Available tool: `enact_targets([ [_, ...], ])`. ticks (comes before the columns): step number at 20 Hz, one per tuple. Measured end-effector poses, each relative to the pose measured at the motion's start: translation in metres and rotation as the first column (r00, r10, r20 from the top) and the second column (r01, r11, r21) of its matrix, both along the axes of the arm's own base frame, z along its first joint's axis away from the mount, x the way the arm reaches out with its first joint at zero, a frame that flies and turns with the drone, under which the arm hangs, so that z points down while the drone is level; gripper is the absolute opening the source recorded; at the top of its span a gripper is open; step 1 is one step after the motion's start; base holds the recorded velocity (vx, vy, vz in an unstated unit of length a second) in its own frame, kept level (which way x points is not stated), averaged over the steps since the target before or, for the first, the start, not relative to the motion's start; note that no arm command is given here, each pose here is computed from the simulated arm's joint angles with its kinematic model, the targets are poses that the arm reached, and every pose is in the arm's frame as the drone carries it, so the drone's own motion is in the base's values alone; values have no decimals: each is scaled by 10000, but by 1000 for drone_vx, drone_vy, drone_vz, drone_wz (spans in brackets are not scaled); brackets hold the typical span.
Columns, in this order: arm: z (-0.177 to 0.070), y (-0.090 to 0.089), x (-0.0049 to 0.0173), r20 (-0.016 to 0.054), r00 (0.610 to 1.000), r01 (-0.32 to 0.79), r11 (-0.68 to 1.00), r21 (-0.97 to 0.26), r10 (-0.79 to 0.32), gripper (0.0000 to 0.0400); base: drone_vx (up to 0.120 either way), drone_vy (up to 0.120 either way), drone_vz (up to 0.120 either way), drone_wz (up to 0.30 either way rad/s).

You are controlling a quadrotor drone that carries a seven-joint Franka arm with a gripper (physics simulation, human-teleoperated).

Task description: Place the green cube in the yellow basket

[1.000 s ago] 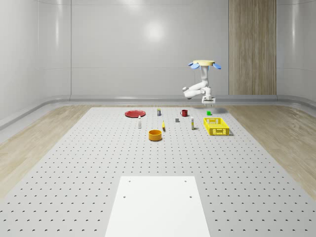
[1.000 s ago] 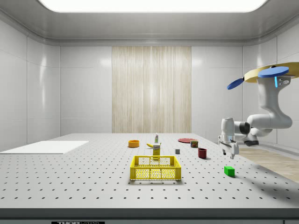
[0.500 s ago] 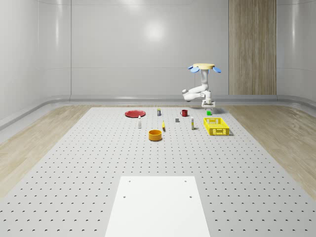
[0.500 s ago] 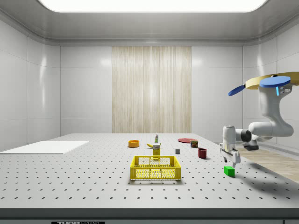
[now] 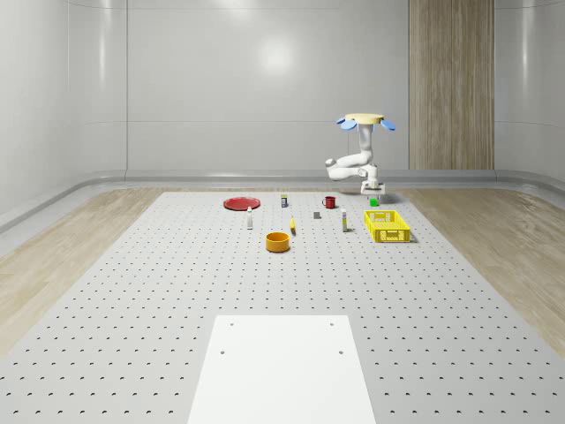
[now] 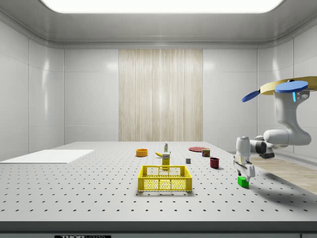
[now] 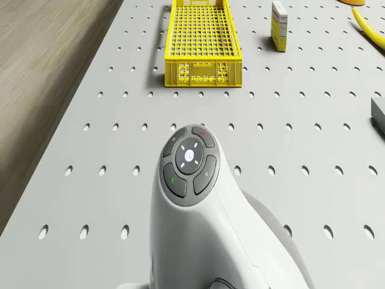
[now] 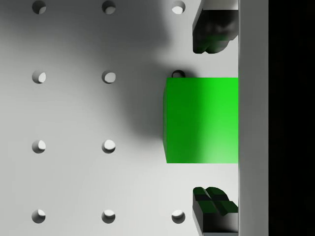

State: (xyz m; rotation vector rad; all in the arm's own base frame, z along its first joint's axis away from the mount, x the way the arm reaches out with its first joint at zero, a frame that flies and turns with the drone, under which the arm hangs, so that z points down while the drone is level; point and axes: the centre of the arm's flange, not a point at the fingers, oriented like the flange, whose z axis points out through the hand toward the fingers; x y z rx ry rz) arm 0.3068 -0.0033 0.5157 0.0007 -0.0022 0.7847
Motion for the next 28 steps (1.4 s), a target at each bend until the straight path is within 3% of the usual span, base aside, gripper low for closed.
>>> enact_targets([
  [3,52,-13,3,0,10000,-1,10000,-1,1,400,0,0,0,0],
  [7,86,-21,57,0,10000,-1,10000,-1,1,400,0,0,0,0],
  [11,149,-25,82,0,10000,-2,10000,-1,2,400,0,0,0,0],
  [15,240,-26,92,1,10000,-3,10000,-1,3,400,0,0,0,0],
  [18,275,-27,96,1,10000,-3,10000,-2,3,327,0,0,0,0],
  [21,293,-27,98,1,10000,-4,10000,-2,4,287,0,0,0,0],
  [28,308,-25,100,-3,10000,-32,10000,-23,32,275,0,0,0,0],
])
